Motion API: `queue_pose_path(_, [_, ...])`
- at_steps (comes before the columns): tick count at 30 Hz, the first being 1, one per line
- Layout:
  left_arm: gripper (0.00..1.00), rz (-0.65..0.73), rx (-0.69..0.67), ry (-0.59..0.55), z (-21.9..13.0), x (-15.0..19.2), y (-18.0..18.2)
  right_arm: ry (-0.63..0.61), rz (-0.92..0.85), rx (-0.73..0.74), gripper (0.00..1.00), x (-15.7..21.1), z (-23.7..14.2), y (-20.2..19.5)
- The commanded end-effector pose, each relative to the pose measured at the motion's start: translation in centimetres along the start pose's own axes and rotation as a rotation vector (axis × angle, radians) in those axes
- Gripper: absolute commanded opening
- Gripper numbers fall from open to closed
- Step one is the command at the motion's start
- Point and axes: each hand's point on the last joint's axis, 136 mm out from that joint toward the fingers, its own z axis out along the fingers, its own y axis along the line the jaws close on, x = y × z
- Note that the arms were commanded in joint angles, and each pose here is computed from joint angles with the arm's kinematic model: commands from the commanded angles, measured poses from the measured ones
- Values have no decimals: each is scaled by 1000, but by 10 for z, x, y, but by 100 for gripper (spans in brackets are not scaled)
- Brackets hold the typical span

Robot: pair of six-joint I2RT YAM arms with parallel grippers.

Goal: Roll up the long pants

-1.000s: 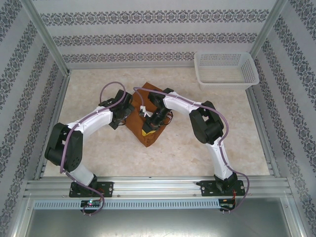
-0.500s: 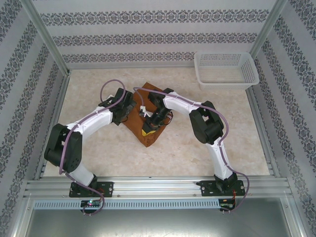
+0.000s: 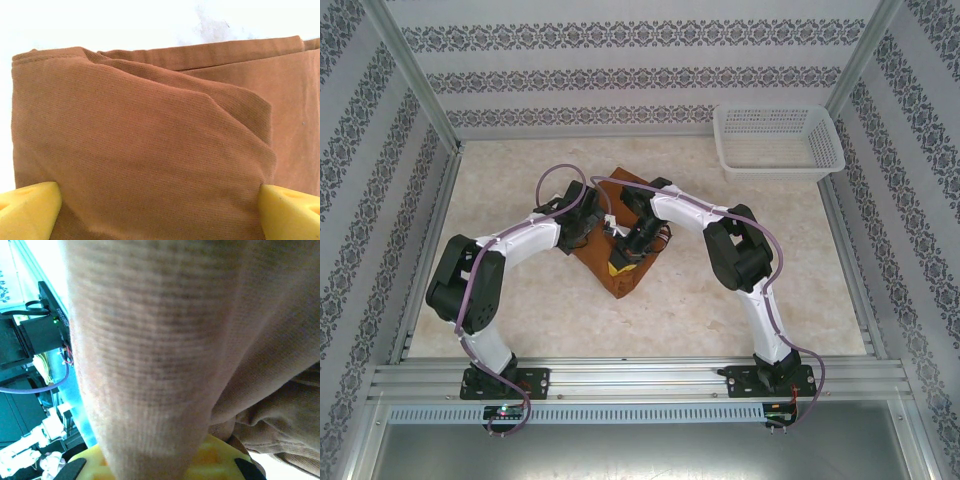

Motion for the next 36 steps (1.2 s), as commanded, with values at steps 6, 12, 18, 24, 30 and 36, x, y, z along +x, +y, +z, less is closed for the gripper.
queue_pose_path(6, [0, 130, -125, 79, 1, 22, 39, 95, -11, 179, 3, 18, 6, -17])
queue_pose_path(12, [0, 134, -131, 79, -4, 20, 41, -10, -20, 518, 88, 19, -10, -50])
queue_pose_path(18, [0, 128, -117, 97, -6, 21, 32, -207, -28, 664, 98, 11, -41, -55])
queue_pose_path(24, [0, 116, -95, 100, -12, 20, 27, -709, -54, 741, 98, -4, -119, -39])
queue_pose_path(30, [0, 115, -76, 104, -15, 19, 19, -655, -437, 1158, 95, 0, -135, 24])
queue_pose_path(36, [0, 103, -66, 104, -19, 17, 13, -516, -595, 1351, 92, 5, -79, 68])
